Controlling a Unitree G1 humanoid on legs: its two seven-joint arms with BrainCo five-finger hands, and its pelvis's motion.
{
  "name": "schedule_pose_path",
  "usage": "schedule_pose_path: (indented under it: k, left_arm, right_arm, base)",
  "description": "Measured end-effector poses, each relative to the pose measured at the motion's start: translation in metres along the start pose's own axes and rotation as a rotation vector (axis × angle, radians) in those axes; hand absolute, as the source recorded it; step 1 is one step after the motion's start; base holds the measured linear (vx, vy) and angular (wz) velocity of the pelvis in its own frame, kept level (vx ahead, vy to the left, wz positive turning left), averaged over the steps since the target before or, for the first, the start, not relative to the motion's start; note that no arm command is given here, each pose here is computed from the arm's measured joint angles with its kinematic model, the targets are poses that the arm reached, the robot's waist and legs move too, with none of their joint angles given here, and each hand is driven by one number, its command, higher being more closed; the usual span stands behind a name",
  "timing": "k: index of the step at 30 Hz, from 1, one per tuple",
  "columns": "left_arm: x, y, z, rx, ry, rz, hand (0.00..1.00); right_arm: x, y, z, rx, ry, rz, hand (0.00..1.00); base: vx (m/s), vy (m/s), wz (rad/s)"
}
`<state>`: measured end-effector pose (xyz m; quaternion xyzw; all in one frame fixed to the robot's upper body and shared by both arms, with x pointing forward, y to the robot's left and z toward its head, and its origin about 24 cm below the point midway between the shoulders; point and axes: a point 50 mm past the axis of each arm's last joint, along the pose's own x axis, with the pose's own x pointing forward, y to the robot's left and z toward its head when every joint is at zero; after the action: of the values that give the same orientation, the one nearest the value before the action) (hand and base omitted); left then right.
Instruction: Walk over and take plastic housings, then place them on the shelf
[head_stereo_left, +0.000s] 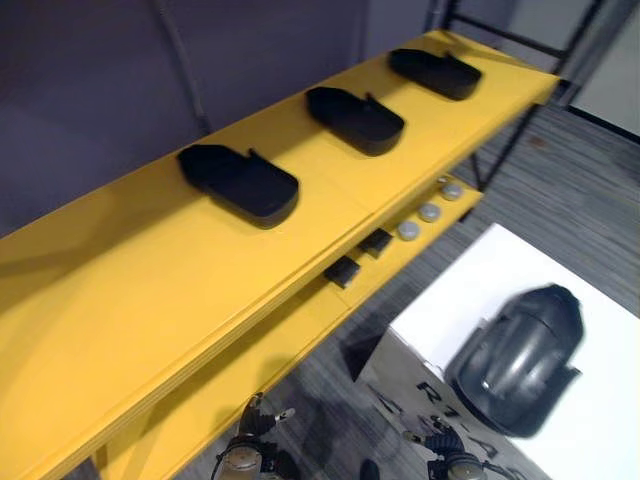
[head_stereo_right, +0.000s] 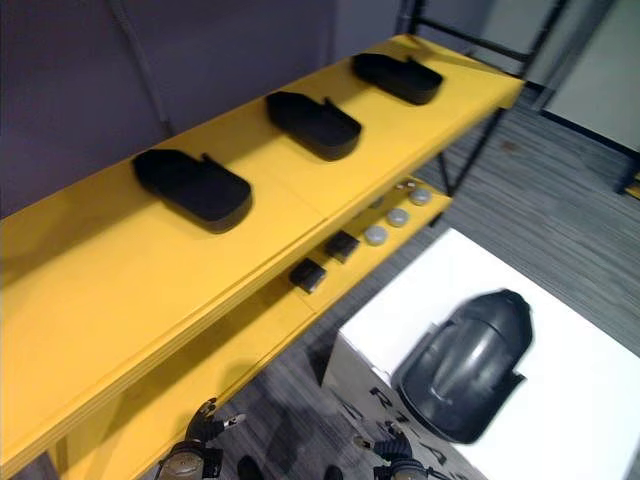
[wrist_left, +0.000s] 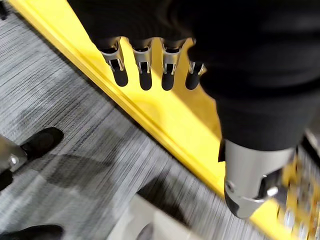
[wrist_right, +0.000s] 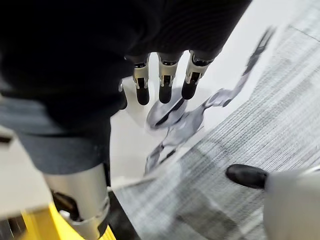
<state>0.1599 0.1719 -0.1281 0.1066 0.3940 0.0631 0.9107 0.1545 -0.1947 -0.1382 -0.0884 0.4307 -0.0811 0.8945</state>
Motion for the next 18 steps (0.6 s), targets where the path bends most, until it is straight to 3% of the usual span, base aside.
schedule_pose_path:
  k: [10,18]
  left_arm:
    - [-0.004,-0.003,-0.010,-0.006,0.033,-0.011,0.00]
    - [-0.005,0.002,-0.023,-0.025,0.081,0.006,0.00]
  right_arm:
    - [-0.004,-0.001,-0.013,-0.078,0.025,0.005,0.00]
    - [-0.009,-0.002,-0.023,-0.020,0.050,-0.018,0.00]
  base:
    - [-0.06,-0.117,-0.94]
    - [0.07,0.097,-0.72]
